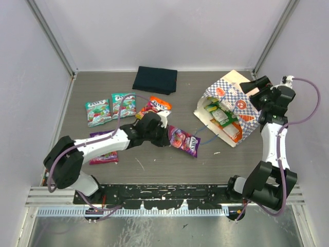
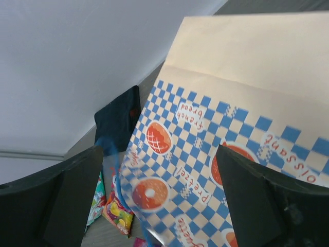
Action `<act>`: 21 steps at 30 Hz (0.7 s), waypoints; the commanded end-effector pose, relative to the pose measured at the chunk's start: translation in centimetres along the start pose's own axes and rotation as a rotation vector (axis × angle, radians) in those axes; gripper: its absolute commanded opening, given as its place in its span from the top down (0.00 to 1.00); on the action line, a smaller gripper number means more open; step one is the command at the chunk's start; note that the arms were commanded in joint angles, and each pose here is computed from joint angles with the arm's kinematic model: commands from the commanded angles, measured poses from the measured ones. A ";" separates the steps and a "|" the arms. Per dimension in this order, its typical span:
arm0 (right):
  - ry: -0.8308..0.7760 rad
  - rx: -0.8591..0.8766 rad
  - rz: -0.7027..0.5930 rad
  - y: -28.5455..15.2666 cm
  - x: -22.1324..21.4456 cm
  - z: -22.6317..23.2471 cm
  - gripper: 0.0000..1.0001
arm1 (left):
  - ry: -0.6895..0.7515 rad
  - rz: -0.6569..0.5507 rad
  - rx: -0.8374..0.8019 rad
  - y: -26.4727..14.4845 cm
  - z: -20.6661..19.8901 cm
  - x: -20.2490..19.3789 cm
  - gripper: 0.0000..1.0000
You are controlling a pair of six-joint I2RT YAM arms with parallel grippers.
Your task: Take the snacks out of the paper bag
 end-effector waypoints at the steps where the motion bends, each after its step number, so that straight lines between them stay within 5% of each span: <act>1: -0.097 0.016 -0.115 -3.2 4.8 3.5 0.00 | -0.086 0.007 0.113 -3.2 2.5 -3.2 0.91; 6: -0.113 -0.040 -0.140 -4.9 6.8 4.7 0.00 | -0.125 -0.068 0.170 -6.6 4.9 -6.1 0.18; 8: -0.122 -0.049 -0.154 -5.4 7.2 5.1 0.00 | -0.100 -0.119 0.196 -8.2 5.0 -5.5 0.00; 17: -0.318 0.018 -0.149 -8.3 4.3 12.6 0.01 | 0.088 -0.077 0.198 -7.1 2.6 -1.3 0.00; 21: -0.399 0.145 -0.026 -10.6 -1.9 15.2 0.11 | 0.139 -0.046 0.102 -4.9 1.2 -0.1 0.18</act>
Point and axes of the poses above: each gripper's point midway between its finger pads, its own y axis out along the fingers, its own z axis along the line the jaws close on, x = y × z, the point moved 6 cm from there along -y, back along the fingers, and after that the axes turned 13 degrees about -y, right-handed, at the moved point
